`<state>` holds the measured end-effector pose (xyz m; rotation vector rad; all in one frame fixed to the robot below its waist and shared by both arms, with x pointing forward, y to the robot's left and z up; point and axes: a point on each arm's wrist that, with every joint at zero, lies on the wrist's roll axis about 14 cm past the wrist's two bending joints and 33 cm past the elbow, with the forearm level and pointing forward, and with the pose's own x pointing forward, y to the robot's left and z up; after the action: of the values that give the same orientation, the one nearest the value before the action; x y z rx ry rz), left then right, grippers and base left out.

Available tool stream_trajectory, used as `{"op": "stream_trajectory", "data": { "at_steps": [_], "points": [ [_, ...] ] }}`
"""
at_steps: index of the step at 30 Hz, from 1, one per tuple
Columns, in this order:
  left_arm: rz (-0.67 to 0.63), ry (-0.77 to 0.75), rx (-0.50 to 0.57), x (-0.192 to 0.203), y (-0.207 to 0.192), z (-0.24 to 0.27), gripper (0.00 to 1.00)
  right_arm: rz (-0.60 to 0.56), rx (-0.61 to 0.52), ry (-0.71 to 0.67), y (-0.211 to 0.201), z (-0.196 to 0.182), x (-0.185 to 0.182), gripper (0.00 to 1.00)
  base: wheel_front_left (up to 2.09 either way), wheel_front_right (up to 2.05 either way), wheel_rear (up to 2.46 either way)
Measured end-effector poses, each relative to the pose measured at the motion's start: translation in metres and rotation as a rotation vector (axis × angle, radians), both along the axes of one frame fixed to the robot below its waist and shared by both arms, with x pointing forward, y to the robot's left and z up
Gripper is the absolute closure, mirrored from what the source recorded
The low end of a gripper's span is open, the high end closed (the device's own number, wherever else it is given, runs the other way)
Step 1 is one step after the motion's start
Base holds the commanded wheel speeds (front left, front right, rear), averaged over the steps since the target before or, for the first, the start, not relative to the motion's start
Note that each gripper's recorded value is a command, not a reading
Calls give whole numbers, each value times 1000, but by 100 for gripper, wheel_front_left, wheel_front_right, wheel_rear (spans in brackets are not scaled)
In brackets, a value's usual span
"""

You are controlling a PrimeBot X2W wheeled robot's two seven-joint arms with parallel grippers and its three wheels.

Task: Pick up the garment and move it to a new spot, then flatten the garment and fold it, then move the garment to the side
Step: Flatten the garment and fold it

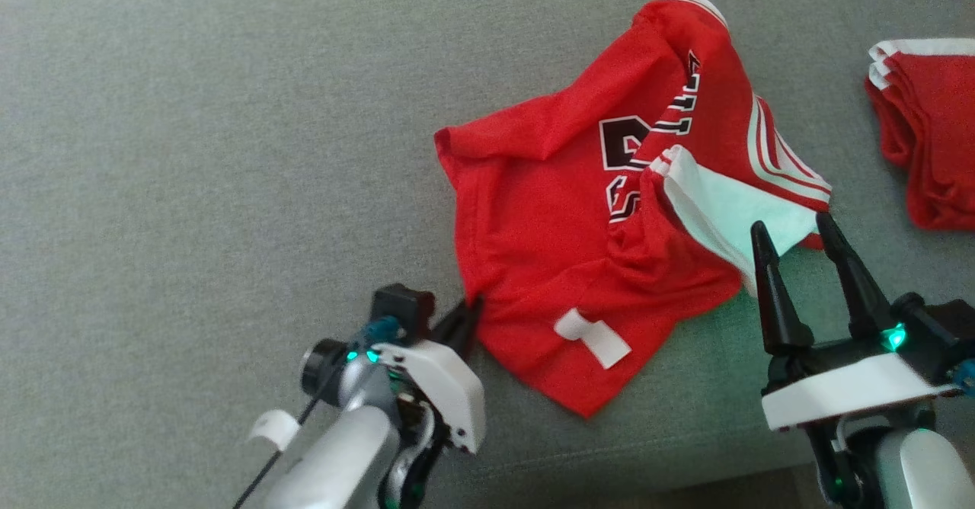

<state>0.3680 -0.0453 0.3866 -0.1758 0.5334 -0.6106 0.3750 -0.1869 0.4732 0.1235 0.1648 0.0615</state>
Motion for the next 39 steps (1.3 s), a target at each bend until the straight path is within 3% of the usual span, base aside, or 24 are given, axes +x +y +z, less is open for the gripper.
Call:
{"op": "stream_trajectory", "data": {
  "at_steps": [9, 22, 30, 31, 32, 33, 39],
  "points": [
    [199, -148, 49, 35, 69, 32, 100, -5, 10, -5, -1, 1, 4, 0, 0, 0, 0],
    [369, -228, 234, 44, 170, 64, 100, 25, 30, 20, 11, -6, 9, 0, 0, 0, 0],
    [394, -159, 244, 33, 178, 41, 100, 28, 29, 17, 12, -5, 8, 0, 0, 0, 0],
    [399, -149, 230, 31, 176, 37, 76, 30, 29, 17, 13, -4, 8, 0, 0, 0, 0],
    [408, -142, 216, 29, 174, 34, 23, 32, 28, 14, 14, -4, 8, 0, 0, 0, 0],
    [416, -135, 198, 27, 171, 31, 0, 35, 22, 13, 14, -3, 8, 0, 0, 0, 0],
    [512, -225, 129, 28, 174, 37, 0, 71, -21, -7, 19, 3, 8, 0, 0, 0, 0]
  ]
}}
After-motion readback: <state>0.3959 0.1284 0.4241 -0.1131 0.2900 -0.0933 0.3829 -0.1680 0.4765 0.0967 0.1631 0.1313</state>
